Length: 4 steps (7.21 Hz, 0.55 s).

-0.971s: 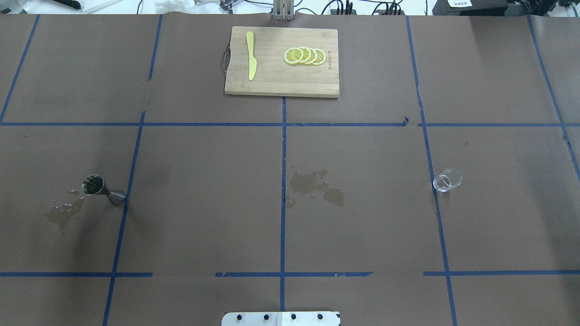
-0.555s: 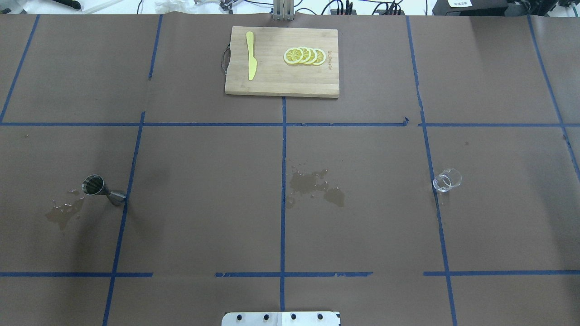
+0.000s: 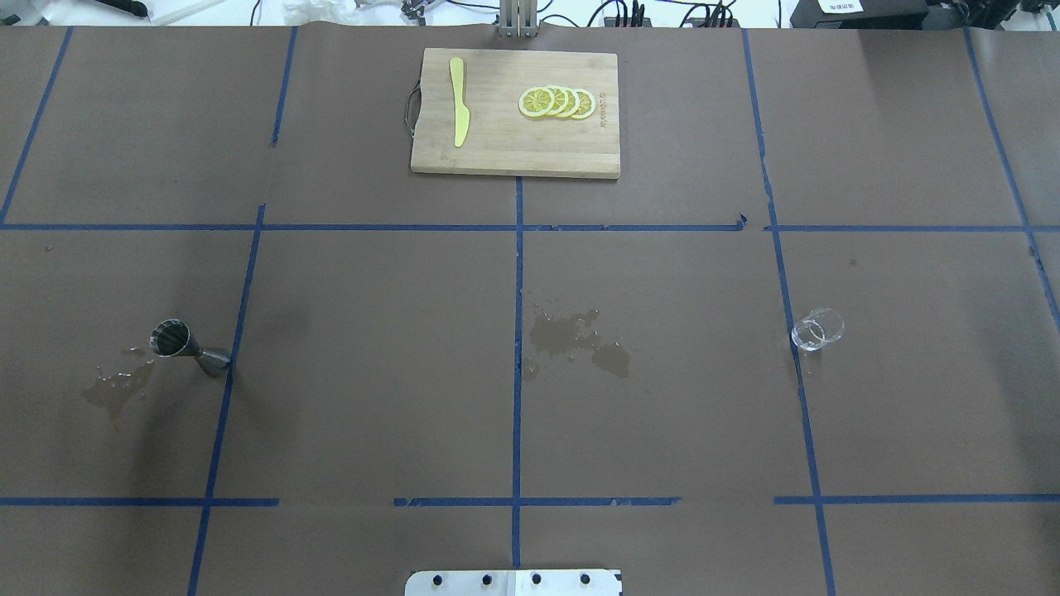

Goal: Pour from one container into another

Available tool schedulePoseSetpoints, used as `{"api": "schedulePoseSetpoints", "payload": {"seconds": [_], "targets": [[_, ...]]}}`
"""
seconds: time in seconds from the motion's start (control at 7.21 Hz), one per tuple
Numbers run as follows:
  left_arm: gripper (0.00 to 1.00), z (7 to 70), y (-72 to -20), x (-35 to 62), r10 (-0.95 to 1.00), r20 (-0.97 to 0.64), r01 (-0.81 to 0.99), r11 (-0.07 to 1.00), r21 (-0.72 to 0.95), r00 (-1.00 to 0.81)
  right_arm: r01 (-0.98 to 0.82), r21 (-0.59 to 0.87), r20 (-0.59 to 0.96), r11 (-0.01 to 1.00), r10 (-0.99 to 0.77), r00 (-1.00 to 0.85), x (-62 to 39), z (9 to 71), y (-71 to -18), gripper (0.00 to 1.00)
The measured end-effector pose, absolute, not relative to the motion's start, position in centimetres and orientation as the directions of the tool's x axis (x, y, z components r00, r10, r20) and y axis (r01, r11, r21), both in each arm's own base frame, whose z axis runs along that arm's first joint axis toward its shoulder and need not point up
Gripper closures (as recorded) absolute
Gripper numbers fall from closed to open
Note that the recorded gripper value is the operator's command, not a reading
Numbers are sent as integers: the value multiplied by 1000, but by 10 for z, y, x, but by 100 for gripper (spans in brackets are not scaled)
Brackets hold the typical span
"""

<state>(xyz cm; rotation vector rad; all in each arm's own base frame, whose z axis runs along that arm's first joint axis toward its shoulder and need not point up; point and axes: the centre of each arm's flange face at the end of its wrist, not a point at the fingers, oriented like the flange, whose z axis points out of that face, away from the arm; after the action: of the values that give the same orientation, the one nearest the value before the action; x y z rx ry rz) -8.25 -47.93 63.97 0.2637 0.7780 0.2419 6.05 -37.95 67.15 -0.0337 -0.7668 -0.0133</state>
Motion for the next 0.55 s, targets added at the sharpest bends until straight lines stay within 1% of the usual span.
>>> {"api": "schedulePoseSetpoints", "payload": {"seconds": [0.55], "targets": [[0,638,-480,-83,317,-652,-120,937,328,688,25,-34,692,999,6,722,60,675,-379,0]]}}
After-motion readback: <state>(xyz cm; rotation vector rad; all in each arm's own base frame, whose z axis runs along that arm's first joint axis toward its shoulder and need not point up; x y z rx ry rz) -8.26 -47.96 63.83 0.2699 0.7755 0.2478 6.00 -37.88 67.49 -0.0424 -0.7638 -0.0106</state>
